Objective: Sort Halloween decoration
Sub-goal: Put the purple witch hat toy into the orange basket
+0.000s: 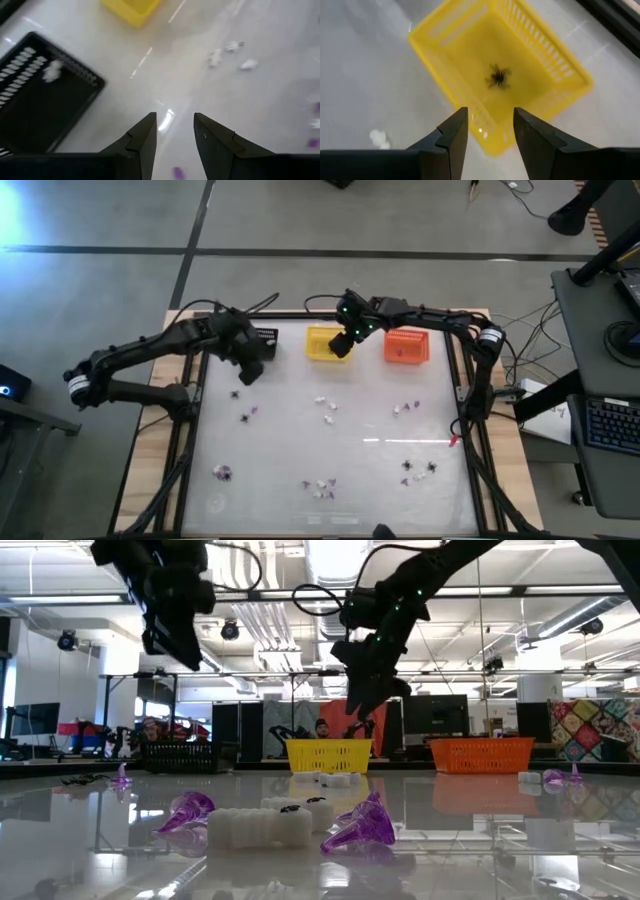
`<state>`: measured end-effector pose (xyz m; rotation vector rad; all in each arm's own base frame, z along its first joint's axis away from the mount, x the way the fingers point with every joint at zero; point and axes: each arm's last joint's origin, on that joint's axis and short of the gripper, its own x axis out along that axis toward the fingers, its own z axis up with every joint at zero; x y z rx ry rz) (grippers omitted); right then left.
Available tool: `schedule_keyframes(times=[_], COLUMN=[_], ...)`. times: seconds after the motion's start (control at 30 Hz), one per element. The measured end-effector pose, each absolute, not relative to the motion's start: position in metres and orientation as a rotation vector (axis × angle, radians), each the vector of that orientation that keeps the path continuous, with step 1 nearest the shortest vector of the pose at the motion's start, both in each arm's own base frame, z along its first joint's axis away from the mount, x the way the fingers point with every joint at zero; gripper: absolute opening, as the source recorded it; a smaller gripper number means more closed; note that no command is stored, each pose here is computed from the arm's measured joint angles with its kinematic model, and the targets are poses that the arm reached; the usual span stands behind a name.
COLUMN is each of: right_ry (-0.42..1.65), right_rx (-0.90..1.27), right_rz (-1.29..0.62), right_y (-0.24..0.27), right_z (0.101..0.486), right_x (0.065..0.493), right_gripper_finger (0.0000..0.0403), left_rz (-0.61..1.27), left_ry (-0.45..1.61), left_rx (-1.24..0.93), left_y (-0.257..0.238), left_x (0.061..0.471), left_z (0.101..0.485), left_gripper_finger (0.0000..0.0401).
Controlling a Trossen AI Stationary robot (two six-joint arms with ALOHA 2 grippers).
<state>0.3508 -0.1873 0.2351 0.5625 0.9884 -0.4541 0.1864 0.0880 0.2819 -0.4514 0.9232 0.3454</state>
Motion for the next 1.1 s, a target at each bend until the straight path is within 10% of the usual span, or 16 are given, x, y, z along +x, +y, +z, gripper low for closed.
schedule_keyframes(times=[1.1], right_ry=[1.348], right_rx=[0.705], right_rz=[-0.146], right_y=[0.011], right_z=[0.248], right_x=[0.373], right_gripper_finger=[0.0135], left_rz=[0.062], left_ry=[0.87], left_rx=[-0.343], left_y=[0.017], left_x=[0.177], left_z=[0.317], left_gripper_finger=[0.0113])
